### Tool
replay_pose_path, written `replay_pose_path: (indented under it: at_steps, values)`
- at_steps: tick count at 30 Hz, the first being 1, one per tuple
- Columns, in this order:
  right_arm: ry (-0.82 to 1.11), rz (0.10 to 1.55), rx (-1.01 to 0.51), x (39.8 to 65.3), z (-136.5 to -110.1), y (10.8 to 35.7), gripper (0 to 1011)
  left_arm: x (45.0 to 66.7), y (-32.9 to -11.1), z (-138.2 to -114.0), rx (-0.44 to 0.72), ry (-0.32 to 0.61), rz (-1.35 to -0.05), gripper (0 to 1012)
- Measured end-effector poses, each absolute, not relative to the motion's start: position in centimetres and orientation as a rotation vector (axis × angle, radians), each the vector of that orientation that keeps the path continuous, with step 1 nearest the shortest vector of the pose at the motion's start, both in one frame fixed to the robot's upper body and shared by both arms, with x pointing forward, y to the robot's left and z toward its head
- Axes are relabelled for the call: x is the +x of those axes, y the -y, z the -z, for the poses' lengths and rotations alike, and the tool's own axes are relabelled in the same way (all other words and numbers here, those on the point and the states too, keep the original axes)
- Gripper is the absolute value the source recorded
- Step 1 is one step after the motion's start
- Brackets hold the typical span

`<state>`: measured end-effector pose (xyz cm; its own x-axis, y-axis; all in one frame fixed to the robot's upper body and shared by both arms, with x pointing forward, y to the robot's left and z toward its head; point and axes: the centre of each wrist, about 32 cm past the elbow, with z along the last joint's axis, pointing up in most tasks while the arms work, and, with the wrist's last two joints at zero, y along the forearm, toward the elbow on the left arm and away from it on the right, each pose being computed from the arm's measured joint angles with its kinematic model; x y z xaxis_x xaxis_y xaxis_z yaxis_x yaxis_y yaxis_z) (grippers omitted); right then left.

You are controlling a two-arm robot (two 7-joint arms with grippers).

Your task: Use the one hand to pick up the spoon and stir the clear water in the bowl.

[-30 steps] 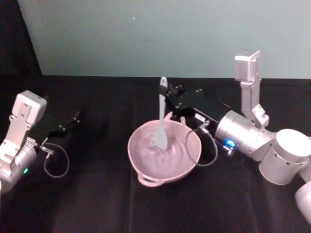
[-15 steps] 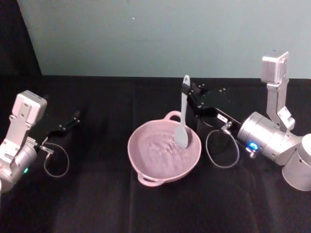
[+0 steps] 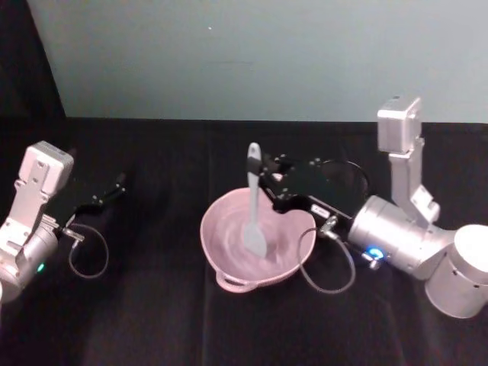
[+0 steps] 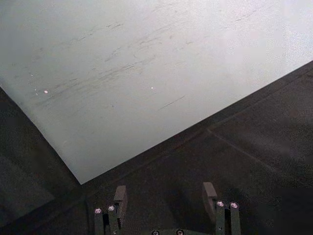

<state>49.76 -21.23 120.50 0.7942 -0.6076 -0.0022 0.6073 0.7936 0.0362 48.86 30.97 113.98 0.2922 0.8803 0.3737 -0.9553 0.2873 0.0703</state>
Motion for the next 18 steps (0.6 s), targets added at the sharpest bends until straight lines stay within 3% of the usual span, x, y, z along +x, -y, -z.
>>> replay_pose_path:
  at_steps: [6,18]
  values:
    - [-0.010,0.618,0.057,50.7,-119.9,19.1,117,48.9,-31.0,-114.0,0.304,0.285,-1.248,1011]
    - [-0.060,0.662,0.095,53.9,-118.5,18.3,117,48.9,-31.0,-114.0,0.305,0.285,-1.248,1011]
